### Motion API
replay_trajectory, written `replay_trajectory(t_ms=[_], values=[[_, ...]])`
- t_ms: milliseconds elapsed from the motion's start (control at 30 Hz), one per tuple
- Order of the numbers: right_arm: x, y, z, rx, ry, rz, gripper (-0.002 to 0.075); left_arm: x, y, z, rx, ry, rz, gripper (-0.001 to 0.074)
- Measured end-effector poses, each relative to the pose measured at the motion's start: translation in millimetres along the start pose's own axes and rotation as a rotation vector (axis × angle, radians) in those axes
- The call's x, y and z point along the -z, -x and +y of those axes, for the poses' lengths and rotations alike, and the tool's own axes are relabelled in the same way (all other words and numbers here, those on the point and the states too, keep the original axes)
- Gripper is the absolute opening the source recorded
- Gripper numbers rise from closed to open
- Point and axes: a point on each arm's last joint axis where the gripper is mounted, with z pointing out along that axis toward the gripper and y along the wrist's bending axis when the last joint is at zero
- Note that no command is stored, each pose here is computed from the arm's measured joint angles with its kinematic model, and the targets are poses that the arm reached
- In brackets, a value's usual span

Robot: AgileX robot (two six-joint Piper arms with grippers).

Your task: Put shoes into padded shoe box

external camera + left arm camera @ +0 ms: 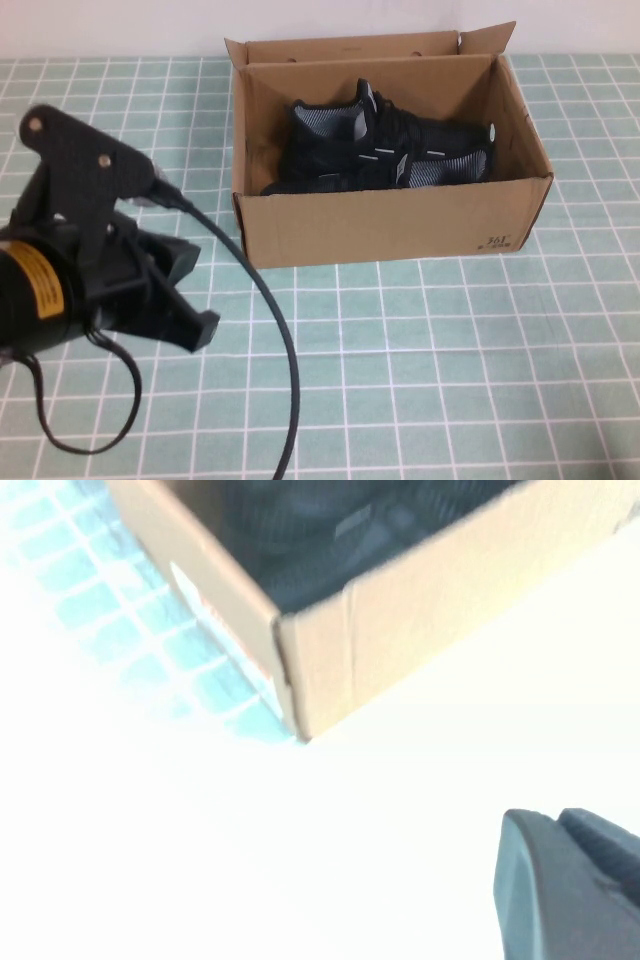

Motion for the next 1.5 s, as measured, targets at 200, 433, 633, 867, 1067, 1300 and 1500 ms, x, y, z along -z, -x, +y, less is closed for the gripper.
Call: replay_trajectory(t_ms=[200,433,633,867,1067,1300,1500], values=[[0,0,0,0.0,0.0,0.0,-0.0008,-5,-7,2,-0.073,0.024,0.003,-0.0001],[0,0,0,0.0,0.0,0.0,-0.0008,-4,0,1,-0.112,0.017,-0.094,-0.0001],[0,0,0,0.0,0.0,0.0,-0.0008,14,-2,3,-0.136,0.023,-0.154,-0.0001],[0,0,0,0.0,0.0,0.0,-0.0008,57,-47,20,-0.111,0.092,-0.568,-0.0001],[0,0,0,0.0,0.0,0.0,-0.0008,79,-120,27,-0.113,0.305,-0.908,-0.0001],[0,0,0,0.0,0.0,0.0,-0.0008,77,-173,28,-0.059,0.453,-0.882,-0.0001],[0,0,0,0.0,0.0,0.0,-0.0008,68,-188,29,0.038,0.446,-0.744,-0.0001]])
